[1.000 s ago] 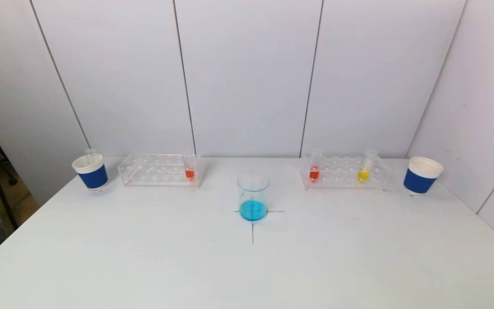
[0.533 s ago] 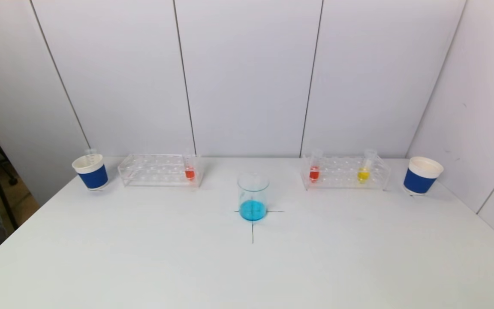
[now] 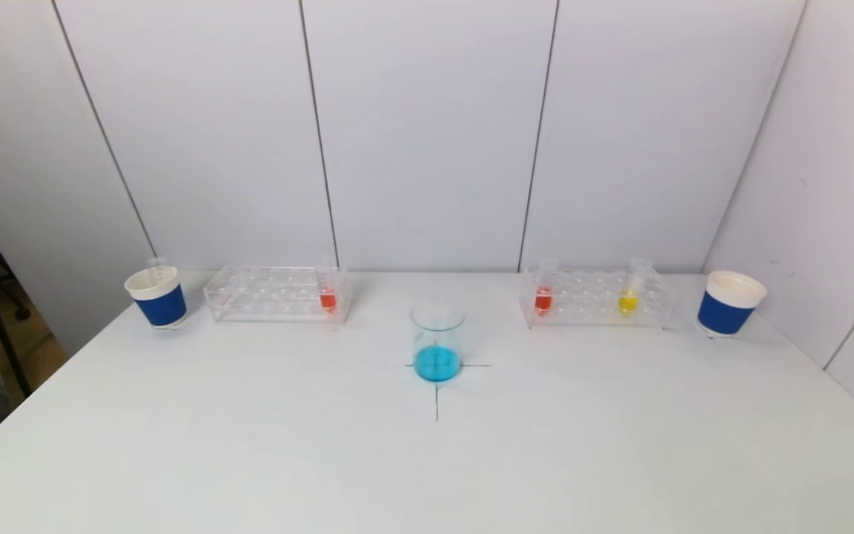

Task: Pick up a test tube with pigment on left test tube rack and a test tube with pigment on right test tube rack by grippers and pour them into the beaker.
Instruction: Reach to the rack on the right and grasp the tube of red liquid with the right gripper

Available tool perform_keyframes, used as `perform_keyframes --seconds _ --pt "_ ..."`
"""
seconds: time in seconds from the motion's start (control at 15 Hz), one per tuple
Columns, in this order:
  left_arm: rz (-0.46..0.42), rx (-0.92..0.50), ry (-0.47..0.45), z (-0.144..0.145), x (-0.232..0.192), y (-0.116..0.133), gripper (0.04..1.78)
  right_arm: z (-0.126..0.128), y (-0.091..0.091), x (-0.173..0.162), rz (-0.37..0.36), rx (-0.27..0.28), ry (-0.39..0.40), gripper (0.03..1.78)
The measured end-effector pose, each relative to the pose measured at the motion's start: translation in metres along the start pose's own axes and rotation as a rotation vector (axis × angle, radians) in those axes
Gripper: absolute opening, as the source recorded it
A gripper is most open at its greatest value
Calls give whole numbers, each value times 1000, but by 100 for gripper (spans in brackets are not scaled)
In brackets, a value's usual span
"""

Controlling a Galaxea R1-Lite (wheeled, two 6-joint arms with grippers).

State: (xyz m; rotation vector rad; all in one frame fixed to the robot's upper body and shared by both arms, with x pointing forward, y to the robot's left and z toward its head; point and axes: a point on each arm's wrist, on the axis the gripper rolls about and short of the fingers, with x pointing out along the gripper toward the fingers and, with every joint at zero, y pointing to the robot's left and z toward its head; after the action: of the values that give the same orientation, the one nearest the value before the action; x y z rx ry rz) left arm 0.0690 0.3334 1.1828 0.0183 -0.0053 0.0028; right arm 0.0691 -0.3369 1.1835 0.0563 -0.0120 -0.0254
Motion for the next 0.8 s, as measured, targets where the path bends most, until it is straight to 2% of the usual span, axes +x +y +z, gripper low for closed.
perform_keyframes --seconds 0.8 --pt "0 0 -1 0 0 0 176 0 0 0 0 0 0 176"
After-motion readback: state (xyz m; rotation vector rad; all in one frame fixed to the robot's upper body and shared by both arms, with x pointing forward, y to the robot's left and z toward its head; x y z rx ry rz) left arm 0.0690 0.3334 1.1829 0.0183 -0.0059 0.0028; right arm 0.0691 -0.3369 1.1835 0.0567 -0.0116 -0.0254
